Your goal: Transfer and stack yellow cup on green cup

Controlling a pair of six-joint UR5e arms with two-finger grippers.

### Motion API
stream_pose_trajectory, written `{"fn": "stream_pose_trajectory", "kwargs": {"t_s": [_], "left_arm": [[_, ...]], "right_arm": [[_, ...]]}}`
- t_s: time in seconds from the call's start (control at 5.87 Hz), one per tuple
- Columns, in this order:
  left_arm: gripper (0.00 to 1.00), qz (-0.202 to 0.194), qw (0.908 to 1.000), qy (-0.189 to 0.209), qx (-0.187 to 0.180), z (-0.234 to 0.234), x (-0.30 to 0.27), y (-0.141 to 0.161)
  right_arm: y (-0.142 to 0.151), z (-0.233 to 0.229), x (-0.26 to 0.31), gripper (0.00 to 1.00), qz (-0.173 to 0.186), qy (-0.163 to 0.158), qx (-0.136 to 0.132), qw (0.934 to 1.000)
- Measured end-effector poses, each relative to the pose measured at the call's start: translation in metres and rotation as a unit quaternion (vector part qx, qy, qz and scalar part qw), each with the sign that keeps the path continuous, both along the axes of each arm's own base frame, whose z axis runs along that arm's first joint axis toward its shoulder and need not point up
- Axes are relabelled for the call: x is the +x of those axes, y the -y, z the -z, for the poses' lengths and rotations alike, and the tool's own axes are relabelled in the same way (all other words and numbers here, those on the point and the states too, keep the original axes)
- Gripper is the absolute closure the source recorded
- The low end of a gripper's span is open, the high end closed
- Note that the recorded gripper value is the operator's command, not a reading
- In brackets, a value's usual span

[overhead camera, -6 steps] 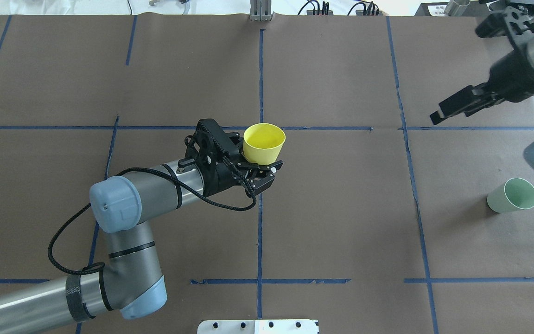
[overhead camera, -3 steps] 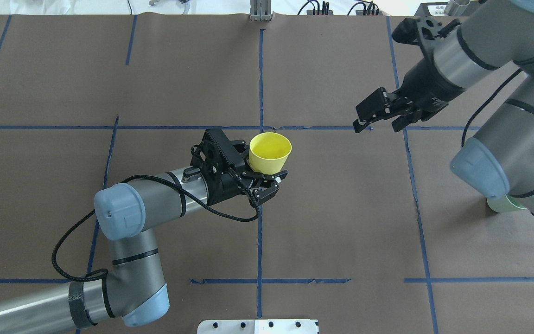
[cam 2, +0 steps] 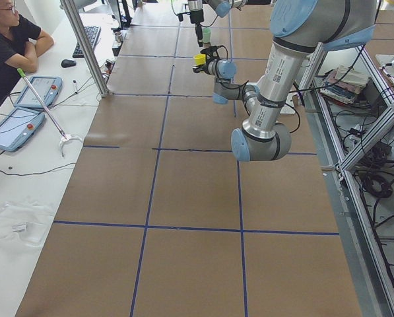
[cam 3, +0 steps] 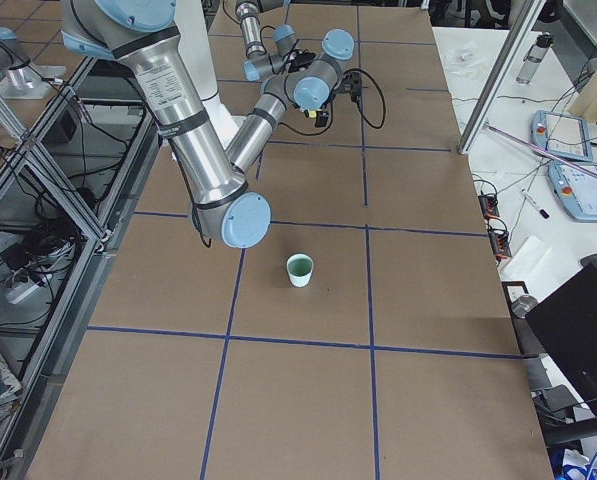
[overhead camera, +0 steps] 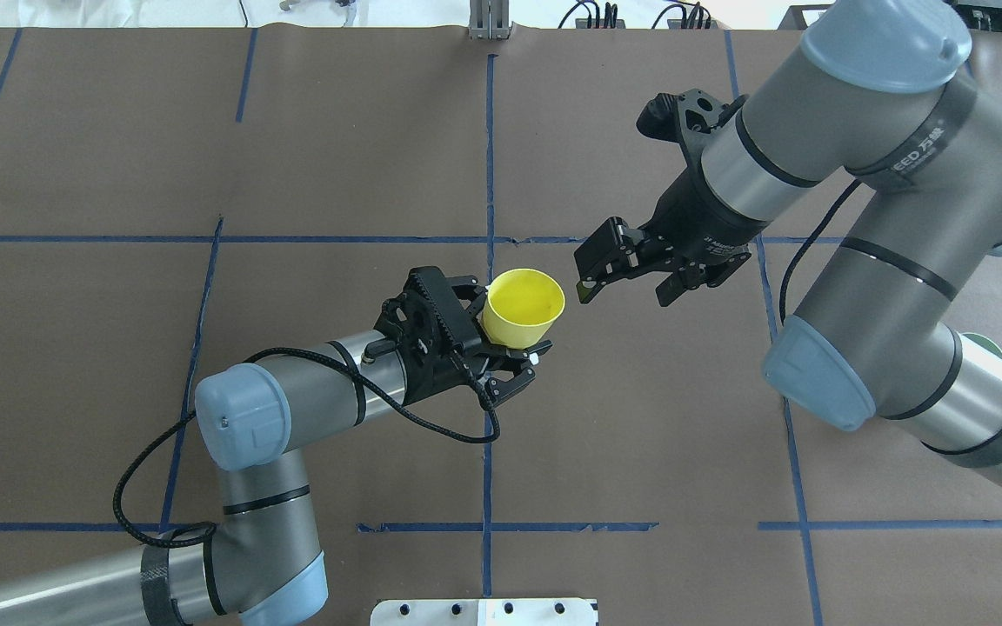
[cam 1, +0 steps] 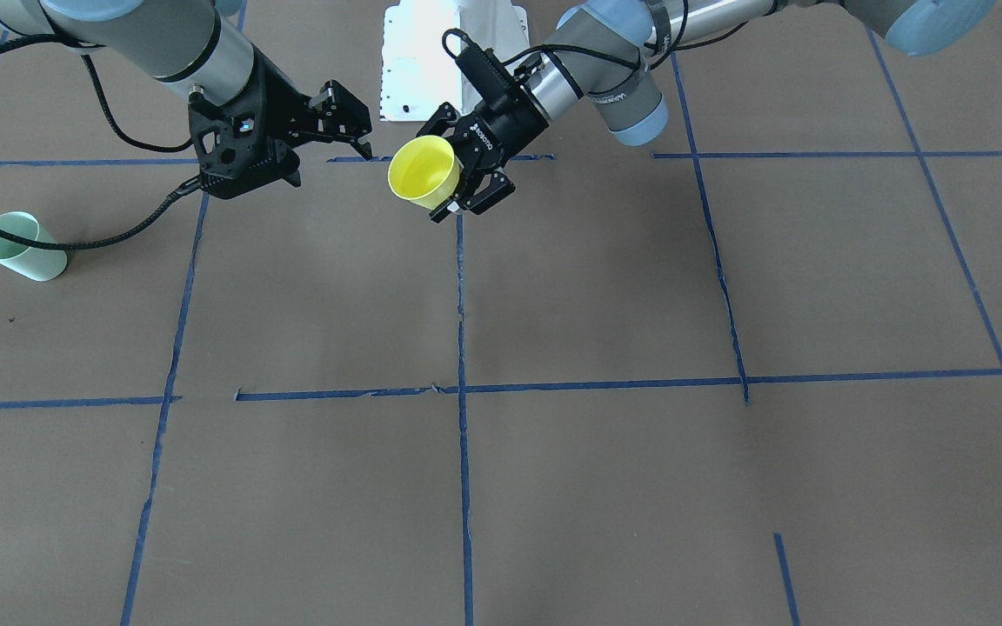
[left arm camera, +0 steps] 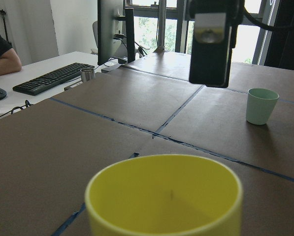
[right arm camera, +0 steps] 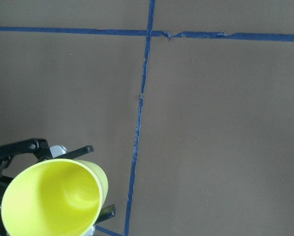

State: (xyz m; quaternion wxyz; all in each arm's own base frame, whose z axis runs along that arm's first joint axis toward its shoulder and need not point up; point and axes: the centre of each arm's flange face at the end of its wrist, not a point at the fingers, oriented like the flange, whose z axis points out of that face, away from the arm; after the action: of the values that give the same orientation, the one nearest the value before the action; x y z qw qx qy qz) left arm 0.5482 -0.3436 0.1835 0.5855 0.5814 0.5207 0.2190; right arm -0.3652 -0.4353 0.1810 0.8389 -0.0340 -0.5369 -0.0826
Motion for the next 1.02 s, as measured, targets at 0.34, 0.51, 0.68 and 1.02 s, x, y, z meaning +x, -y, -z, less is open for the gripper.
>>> {"fn": "stream_pose_trajectory", "kwargs": {"t_s": [0.34,0.51,0.68,1.02], "left_arm": [[0.66,0.005,1.0000,-0.002,-0.002,0.001,0.006,-0.010],[0.65,0.002,1.0000,-0.003,-0.002,0.001,0.008,-0.015],[0.65,0.000,1.0000,-0.004,-0.003,0.001,0.010,-0.020],[0.65,0.001,0.9999,-0.011,-0.005,0.004,0.015,-0.036]], "right_arm": [[-0.013,0.001,-0.016,0.00,0.015,-0.001,-0.004,0.9999],[-0.014,0.000,-0.019,0.01,0.017,-0.002,-0.005,0.9998],[-0.013,-0.001,-0.020,0.01,0.017,-0.002,-0.004,0.9998],[-0.002,0.007,-0.030,0.01,0.004,-0.008,-0.006,0.9999]]}}
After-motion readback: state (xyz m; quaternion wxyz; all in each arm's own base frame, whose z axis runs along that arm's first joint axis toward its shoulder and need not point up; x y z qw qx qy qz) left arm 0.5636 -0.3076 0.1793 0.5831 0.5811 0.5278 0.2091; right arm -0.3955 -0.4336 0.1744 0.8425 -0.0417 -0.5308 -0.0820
